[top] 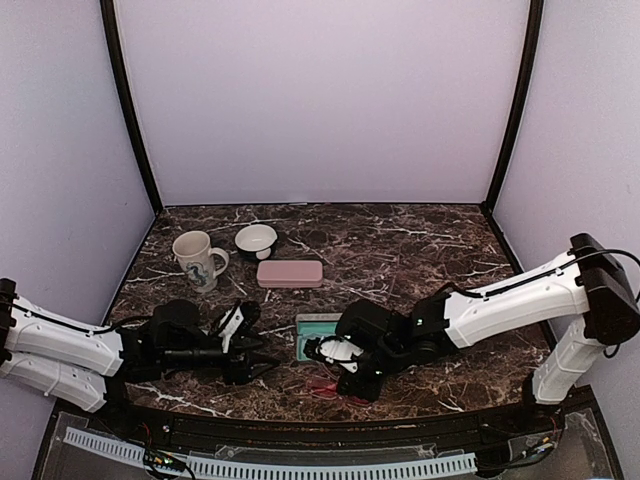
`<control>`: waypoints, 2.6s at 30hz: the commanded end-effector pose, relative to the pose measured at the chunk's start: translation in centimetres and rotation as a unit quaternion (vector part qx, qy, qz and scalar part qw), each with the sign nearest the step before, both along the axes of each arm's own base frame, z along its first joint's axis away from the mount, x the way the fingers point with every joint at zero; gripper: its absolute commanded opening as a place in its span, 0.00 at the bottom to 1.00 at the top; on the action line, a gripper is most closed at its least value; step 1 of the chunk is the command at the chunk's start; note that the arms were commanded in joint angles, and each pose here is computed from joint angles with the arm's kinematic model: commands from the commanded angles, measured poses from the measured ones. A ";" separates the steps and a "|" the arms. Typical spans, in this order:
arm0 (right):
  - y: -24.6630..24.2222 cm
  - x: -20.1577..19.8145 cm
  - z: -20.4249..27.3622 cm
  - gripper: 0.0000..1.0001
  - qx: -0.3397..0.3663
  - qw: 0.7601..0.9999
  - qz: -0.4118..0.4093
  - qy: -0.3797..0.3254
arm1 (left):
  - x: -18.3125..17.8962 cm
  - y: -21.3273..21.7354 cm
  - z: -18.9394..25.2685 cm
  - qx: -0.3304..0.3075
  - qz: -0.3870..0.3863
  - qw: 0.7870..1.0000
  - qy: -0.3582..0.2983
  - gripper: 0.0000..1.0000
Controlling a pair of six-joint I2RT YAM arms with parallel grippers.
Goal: Organize the sunglasses
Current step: Pick up the sunglasses from the center of the board, then adjust the sunglasses at the center of the board.
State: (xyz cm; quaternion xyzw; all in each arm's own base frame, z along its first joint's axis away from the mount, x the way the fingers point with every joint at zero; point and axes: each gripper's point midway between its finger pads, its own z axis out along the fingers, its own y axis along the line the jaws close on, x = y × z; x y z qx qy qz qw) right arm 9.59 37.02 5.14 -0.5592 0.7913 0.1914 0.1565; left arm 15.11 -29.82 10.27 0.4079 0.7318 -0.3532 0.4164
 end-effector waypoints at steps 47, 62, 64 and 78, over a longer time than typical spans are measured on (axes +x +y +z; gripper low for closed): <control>0.9 1.0 3.8 0.00 0.117 0.964 -0.043 0.235 | -4.5 -7.1 -6.9 0.194 -0.262 0.908 -0.264 0.52; 0.6 0.9 2.7 0.02 0.105 0.964 -0.047 0.241 | -4.0 -6.9 -7.8 0.217 -0.255 0.905 -0.261 0.26; 0.6 0.8 2.5 0.04 0.103 0.963 -0.046 0.244 | -3.9 -7.0 -7.6 0.216 -0.250 0.907 -0.262 0.25; 0.8 0.3 2.3 0.31 0.091 0.961 -0.039 0.259 | -3.2 -6.6 -6.6 0.217 -0.225 0.912 -0.265 0.13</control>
